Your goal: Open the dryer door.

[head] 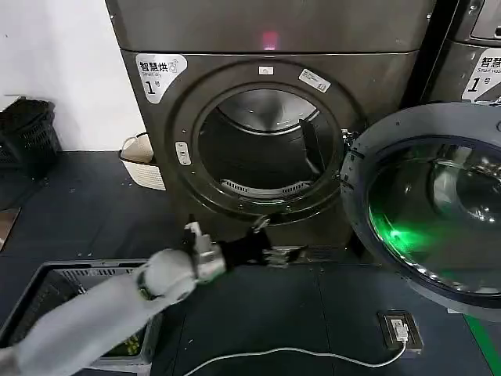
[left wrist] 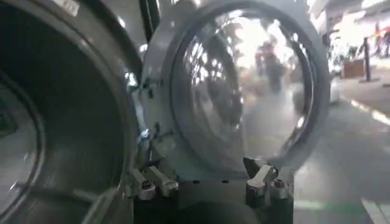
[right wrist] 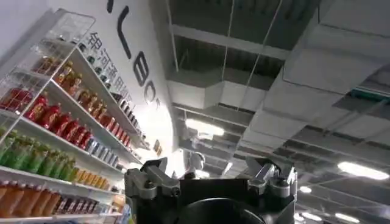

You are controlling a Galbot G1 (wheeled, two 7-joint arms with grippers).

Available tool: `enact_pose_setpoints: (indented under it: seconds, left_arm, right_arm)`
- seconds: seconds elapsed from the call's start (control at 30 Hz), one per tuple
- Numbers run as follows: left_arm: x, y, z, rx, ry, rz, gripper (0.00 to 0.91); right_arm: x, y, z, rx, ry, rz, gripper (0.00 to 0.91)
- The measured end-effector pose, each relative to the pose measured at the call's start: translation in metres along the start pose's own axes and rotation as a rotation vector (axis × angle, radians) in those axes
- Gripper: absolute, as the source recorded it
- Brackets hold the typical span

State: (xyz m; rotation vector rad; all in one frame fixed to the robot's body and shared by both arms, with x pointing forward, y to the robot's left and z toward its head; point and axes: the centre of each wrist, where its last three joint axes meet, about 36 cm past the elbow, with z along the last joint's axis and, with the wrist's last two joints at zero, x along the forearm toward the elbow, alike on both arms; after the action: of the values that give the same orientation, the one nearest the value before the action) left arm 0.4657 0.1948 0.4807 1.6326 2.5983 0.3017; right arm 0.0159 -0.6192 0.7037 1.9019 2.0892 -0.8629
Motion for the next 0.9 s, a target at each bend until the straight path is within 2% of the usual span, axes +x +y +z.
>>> enact_pose_setpoints:
  seconds: [0.23,0.47,0.7,0.9]
  left_arm:
    - [0.062,0.006,-0.006,-0.03,0.201,-0.052,0.907]
    - [0.117,0.015,-0.01,-0.066,0.475,-0.114,0.907]
    - [0.153,0.028,-0.02,-0.109,0.714,-0.12,0.907]
    - [0.182,0.054,-0.033,-0.158,0.864,-0.088,0.907]
  right_arm:
    - [0.001,0.003,0.0,-0.004,0.0,-0.002,0.907]
    - [0.002,0.005,0.005,-0.009,0.012,-0.007,0.907]
    - [0.003,0.006,0.007,-0.009,0.017,-0.013,0.907]
    - [0.005,0.011,0.008,-0.013,0.017,-0.024,0.907]
